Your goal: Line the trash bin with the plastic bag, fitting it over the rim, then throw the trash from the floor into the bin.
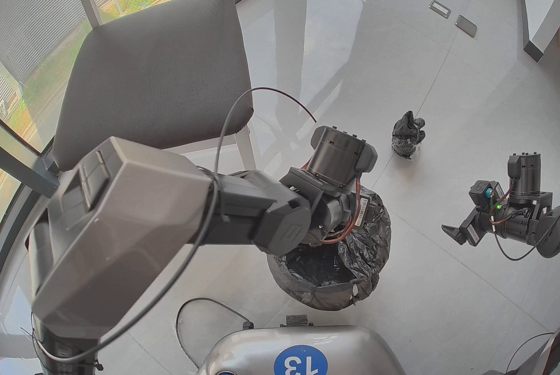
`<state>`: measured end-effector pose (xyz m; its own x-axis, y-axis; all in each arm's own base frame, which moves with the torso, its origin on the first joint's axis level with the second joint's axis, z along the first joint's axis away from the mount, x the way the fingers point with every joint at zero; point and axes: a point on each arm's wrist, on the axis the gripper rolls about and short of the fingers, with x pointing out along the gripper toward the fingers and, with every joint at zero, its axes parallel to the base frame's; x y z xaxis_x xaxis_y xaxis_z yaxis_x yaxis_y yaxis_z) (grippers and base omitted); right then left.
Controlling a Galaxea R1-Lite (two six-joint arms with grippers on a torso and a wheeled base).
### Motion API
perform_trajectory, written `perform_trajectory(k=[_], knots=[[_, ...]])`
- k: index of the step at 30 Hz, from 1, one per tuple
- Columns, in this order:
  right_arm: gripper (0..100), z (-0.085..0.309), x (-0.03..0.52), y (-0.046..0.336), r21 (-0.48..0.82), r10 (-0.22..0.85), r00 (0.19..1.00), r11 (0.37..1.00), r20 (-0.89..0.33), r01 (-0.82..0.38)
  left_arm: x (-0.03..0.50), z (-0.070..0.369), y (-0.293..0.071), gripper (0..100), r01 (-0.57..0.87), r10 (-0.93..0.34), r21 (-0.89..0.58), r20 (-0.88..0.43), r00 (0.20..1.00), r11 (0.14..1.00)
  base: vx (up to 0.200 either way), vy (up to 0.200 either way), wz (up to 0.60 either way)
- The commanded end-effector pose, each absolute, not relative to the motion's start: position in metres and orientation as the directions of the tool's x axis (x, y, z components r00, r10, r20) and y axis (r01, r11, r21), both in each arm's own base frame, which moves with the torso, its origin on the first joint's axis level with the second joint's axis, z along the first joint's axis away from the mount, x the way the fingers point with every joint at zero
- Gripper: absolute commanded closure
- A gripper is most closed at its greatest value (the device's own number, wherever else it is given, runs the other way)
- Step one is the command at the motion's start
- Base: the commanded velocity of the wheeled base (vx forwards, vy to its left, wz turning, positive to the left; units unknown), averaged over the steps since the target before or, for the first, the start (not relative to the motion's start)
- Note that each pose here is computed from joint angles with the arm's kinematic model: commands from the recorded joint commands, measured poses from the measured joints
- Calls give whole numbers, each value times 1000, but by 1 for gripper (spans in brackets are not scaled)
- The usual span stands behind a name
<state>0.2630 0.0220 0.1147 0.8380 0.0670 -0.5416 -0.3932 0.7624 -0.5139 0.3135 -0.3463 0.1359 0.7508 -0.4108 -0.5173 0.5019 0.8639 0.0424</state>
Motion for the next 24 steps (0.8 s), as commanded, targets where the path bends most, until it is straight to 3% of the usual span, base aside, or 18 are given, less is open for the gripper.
perform_trajectory(k=[1,7,14,18,24], knots=[[0,114,262,6,-510,20,840,787,-543,-348,293,165,-325,0,487,-405,43,-494,769,872,0,0,0],[0,115,264,-7,-510,-19,842,803,-539,-308,267,193,-293,0,487,-416,40,-463,783,873,0,0,0],[0,113,261,-15,-509,-36,846,811,-532,-286,262,211,-280,0,478,-435,17,-390,812,878,0,0,0],[0,101,271,-27,-506,-48,859,824,-510,-254,257,214,-275,0,499,-434,84,-385,815,863,0,0,0],[0,93,293,-33,-478,-49,916,863,-398,-162,261,217,-269,0,486,-423,92,-370,827,869,0,0,0]])
